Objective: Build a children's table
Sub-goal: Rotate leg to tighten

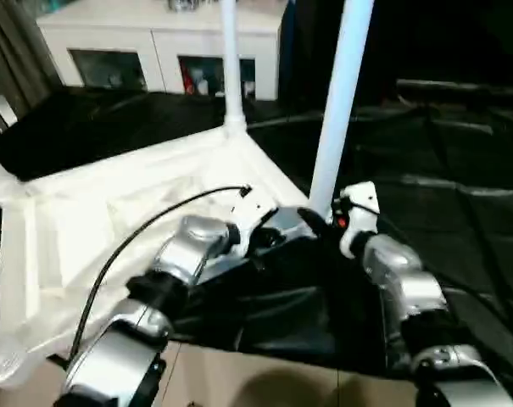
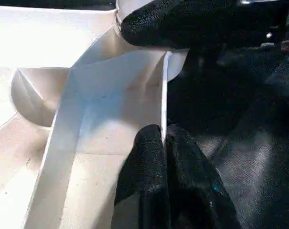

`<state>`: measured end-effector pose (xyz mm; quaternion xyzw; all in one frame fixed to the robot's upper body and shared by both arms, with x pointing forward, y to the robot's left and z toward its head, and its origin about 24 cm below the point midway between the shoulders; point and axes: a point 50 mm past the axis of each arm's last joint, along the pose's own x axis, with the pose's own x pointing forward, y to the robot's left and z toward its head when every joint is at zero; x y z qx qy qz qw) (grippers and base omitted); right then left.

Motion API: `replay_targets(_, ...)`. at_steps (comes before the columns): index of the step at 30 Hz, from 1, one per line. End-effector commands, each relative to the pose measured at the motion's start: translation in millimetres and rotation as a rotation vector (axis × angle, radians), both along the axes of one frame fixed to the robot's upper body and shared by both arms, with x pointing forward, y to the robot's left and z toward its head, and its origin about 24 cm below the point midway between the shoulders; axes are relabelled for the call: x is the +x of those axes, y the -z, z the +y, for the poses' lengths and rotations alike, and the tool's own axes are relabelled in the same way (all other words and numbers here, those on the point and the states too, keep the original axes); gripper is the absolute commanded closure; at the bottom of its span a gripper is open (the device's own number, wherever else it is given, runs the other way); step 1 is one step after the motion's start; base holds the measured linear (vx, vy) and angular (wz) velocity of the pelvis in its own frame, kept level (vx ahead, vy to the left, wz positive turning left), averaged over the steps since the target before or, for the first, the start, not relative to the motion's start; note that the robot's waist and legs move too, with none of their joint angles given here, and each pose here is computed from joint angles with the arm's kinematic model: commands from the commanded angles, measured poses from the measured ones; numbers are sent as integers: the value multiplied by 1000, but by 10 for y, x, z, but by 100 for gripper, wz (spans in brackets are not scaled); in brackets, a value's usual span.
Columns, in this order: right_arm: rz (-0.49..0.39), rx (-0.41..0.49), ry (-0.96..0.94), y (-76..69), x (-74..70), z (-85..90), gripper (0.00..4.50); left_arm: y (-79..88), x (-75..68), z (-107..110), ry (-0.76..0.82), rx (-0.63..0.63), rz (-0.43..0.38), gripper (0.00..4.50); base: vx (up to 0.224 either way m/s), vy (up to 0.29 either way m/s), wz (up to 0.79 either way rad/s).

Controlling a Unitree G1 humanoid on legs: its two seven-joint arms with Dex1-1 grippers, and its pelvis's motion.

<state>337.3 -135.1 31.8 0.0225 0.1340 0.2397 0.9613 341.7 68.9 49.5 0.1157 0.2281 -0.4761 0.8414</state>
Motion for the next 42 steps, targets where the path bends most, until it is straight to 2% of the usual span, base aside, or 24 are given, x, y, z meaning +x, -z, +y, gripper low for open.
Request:
replay_targets(1,96,16,-156,230,-152,393,146,-229,89,-156,3,-67,-99,450,0,0,0)
replay_targets(2,89,24,-160,214,-141,398,112,-227,86,-159,12,-68,-99,450,0,0,0)
replay_targets(4,69,31,-188,161,-122,364,109,-208,59,-135,56,-63,-94,450,0,0,0)
replay_targets(7,49,17,-224,120,-124,313,73,-199,29,-106,100,-65,-84,450,0,0,0)
replay_targets(11,34,54,-419,-3,-221,79,73,-189,-81,37,233,-41,-41,450,0,0,0)
replay_targets(14,48,33,-557,-47,-318,-69,73,-180,-156,131,308,-34,-5,450,0,0,0)
replay_targets(16,56,22,-593,-65,-343,-132,73,-176,-198,170,347,-34,13,450,0,0,0)
replay_targets(17,64,9,-635,-95,-369,-211,73,-171,-264,225,405,-38,40,450,0,0,0)
replay_targets(21,70,3,-689,-152,-405,-297,73,-165,-338,311,455,-34,84,450,0,0,0)
replay_targets(26,68,2,-726,-182,-424,-324,73,-156,-399,391,489,-22,122,450,0,0,0)
replay_targets(30,88,7,-758,-160,-453,-290,87,-163,-404,408,486,-15,118,450,0,0,0)
replay_targets(32,100,7,-766,-139,-464,-267,101,-171,-384,407,466,-13,102,450,0,0,0)
replay_targets(33,103,6,-768,-129,-470,-259,122,-174,-376,406,460,-12,94,450,0,0,0)
replay_targets(35,110,11,-772,-108,-483,-241,127,-179,-353,399,442,-11,79,450,0,0,0)
replay_targets(37,111,17,-768,-95,-492,-224,158,-186,-340,393,430,-9,67,450,0,0,0)
replay_targets(40,109,27,-743,-73,-489,-206,174,-189,-312,376,402,-14,53,450,0,0,0)
replay_targets(42,94,6,-611,8,-427,-179,183,-184,-215,323,310,-12,9,450,0,0,0)
